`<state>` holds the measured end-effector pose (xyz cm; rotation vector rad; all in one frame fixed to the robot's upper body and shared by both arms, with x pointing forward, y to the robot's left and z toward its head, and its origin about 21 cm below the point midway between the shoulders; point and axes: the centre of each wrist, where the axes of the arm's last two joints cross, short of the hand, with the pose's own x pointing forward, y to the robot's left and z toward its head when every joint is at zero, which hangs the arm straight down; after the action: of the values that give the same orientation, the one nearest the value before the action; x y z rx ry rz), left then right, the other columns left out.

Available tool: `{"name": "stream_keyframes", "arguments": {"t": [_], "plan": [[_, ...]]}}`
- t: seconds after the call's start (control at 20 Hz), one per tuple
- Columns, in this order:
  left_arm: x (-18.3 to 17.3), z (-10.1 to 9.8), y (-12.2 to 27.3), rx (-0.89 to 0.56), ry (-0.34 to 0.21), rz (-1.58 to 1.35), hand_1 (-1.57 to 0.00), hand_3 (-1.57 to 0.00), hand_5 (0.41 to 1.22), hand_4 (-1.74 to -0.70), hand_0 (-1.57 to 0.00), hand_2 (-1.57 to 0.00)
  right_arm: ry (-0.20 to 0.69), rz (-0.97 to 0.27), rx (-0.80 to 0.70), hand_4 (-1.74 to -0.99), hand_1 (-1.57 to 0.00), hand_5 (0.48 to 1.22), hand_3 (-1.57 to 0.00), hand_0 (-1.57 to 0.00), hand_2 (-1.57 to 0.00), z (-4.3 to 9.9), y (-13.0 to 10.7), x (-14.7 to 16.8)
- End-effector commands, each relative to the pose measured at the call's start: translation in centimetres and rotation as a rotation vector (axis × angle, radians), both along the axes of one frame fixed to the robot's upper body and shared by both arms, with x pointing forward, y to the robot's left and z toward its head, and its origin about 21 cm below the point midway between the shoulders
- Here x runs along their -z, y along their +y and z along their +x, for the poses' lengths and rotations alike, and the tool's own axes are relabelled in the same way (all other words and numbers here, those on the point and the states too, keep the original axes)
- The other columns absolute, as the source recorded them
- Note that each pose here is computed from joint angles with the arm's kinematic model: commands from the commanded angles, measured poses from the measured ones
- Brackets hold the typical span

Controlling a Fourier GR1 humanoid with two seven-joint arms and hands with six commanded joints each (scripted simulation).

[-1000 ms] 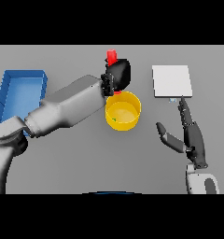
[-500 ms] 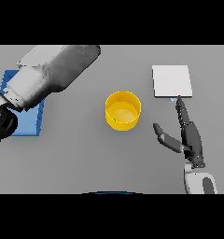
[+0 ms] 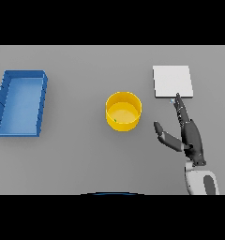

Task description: Pick up the red beaker and tilt it to pour out 1 green nut into yellow bowl. Pick up the yellow bowl and place it on the metallic measuring scale.

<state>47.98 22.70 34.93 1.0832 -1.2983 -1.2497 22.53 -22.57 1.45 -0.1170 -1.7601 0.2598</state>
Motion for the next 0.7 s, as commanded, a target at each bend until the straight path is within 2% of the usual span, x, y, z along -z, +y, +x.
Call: {"name": "stream_keyframes", "arguments": {"t": [0.0,0.15,0.35,0.45,0.65], "plan": [[1.1,0.1,1.9,-0.037,0.001,-0.080,-1.57,-1.54,1.221,-1.74,-1.57,-1.57,-0.003,0.001,-0.011,-1.125,0.00,0.601,0.00,0.00,0.00,-0.4,0.1,0.2],[6.3,0.0,6.0,-0.225,0.027,-0.261,-1.57,-1.56,1.221,-1.74,-1.57,-1.57,0.012,-0.026,-0.010,-1.132,0.00,0.621,0.00,0.00,0.00,0.1,0.2,0.1],[11.4,-1.1,8.9,-0.395,0.000,-0.488,-1.57,-1.57,1.221,-1.74,-1.57,-1.57,0.014,-0.033,-0.029,-1.133,0.00,0.640,0.00,0.00,0.00,-0.2,-0.2,0.2],[13.8,-2.1,10.2,-0.495,0.018,-0.576,-1.57,-1.57,1.221,-1.74,-1.57,-1.57,0.013,-0.030,-0.029,-1.133,0.00,0.655,0.00,0.00,0.00,-0.1,-0.2,0.2],[19.7,-5.5,11.2,-0.550,0.045,-0.680,-1.57,-1.57,1.221,-1.74,-1.57,-1.57,0.014,-0.029,-0.036,-1.141,0.00,0.673,0.00,0.00,0.00,0.2,-0.3,0.3]]}}
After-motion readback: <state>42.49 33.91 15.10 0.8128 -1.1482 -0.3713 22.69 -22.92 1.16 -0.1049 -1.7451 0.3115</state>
